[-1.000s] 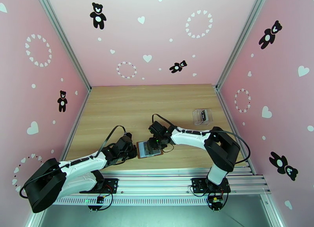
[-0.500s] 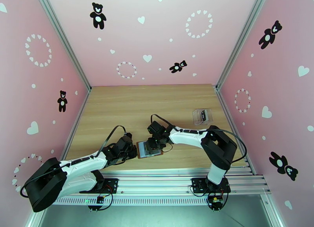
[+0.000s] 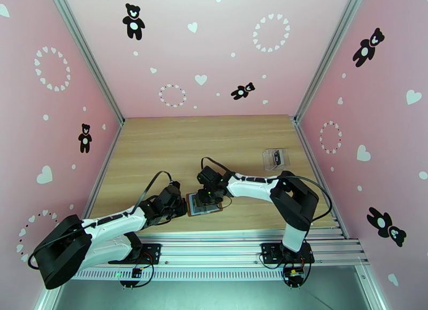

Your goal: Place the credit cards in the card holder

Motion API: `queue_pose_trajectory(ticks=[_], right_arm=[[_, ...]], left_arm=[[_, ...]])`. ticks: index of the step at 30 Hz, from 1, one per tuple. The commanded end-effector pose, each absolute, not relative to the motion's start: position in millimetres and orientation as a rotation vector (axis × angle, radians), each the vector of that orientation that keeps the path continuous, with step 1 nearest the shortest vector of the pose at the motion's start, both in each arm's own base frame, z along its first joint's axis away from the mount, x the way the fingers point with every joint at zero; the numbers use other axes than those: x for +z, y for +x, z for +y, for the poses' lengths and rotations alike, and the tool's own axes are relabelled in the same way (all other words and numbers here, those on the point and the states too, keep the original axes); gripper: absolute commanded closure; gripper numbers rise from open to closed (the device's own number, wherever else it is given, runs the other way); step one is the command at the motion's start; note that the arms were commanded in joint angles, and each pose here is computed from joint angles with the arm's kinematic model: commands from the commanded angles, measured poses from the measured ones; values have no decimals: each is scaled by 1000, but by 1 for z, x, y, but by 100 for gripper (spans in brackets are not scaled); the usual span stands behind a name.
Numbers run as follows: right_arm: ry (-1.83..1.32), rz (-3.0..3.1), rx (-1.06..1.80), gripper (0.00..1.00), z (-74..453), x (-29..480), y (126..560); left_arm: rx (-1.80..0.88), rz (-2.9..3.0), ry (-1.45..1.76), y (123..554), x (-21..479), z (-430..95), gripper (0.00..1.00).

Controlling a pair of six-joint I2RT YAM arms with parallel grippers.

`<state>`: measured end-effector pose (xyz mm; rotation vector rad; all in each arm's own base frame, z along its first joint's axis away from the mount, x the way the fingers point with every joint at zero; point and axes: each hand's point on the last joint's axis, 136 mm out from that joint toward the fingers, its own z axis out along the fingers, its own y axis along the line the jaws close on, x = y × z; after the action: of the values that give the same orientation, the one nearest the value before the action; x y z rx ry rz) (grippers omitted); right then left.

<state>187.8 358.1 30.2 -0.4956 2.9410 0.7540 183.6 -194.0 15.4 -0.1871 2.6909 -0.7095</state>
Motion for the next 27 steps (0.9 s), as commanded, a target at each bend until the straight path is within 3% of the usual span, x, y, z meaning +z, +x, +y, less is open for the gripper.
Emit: queue_pose_trajectory(ticks=[1, 12, 18, 27], right_arm=[[-520, 2943, 827, 60, 374, 32, 181], [-544, 2874, 874, 61, 379, 54, 183], [-572, 2829, 739, 60, 362, 67, 191], [-560, 2864, 634, 68, 354, 48, 197]], left_arm=[[-721, 2694, -179, 184, 16, -200, 100], [-708, 2687, -179, 183, 19, -196, 100], [-682, 2676, -181, 183, 24, -190, 100], [-676, 2661, -188, 182, 32, -186, 100]])
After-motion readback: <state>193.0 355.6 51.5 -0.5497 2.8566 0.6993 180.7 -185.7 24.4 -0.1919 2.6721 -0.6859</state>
